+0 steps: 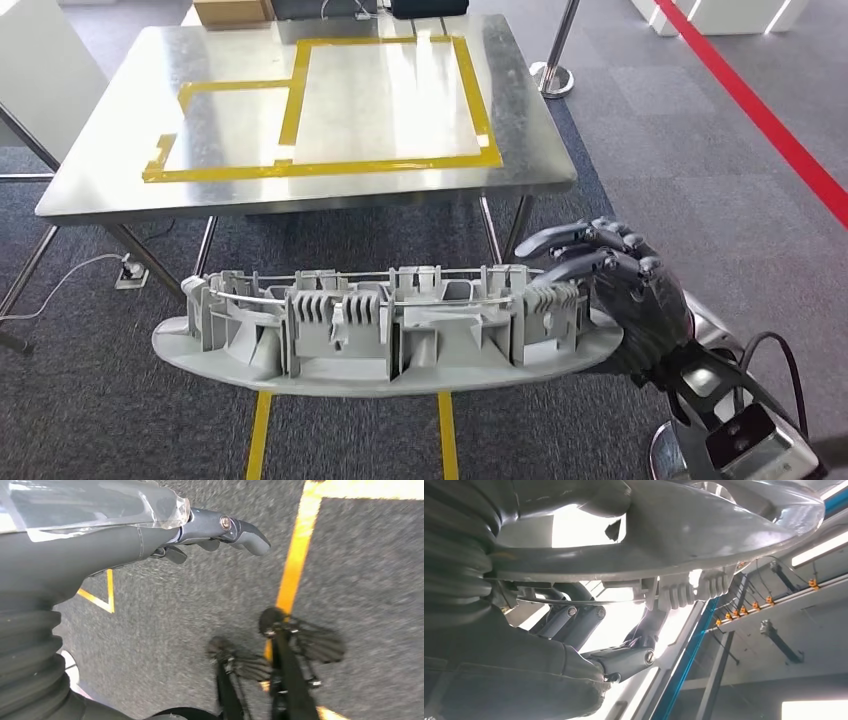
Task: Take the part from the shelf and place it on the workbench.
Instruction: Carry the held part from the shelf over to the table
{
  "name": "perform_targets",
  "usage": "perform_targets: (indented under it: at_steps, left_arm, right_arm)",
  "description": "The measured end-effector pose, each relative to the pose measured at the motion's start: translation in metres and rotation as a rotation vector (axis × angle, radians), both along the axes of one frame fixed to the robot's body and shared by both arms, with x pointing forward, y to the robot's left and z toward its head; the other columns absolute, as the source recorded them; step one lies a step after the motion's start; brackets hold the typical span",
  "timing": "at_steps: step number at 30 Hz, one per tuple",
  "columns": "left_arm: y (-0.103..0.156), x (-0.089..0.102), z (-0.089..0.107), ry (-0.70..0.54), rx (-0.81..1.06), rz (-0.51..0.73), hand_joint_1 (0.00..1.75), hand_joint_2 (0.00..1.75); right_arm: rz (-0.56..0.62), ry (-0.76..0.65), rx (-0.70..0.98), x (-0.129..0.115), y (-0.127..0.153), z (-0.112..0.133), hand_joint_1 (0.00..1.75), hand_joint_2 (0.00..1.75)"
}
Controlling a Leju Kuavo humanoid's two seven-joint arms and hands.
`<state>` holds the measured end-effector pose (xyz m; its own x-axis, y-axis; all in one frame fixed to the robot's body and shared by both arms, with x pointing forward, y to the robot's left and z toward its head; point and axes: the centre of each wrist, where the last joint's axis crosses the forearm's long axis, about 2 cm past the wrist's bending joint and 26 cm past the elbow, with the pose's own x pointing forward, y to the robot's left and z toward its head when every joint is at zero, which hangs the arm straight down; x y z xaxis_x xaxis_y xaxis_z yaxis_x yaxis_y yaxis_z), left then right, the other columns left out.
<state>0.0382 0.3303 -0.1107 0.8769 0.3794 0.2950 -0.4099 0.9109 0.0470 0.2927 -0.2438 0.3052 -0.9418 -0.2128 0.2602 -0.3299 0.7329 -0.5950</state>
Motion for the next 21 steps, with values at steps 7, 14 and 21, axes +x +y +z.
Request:
perform_targets:
  at_steps: [7, 14, 21]
  left_arm:
    - [-0.0011, 0.0001, -0.0001, 0.0, -0.002, 0.0, 0.0, 1.75]
    - [-0.0008, 0.0003, 0.0, -0.001, -0.002, -0.001, 0.0, 1.75]
    - [-0.0002, 0.0017, 0.0002, -0.003, -0.004, -0.009, 0.0, 1.75]
  right_arm:
    - [-0.003, 0.004, -0.006, -0.0001, -0.0017, -0.0013, 1.75, 1.75]
    - [-0.004, 0.014, -0.011, 0.0014, -0.0028, -0.0009, 1.75, 1.75]
    - [-0.005, 0.017, -0.003, 0.0011, -0.0035, -0.0017, 1.75, 1.75]
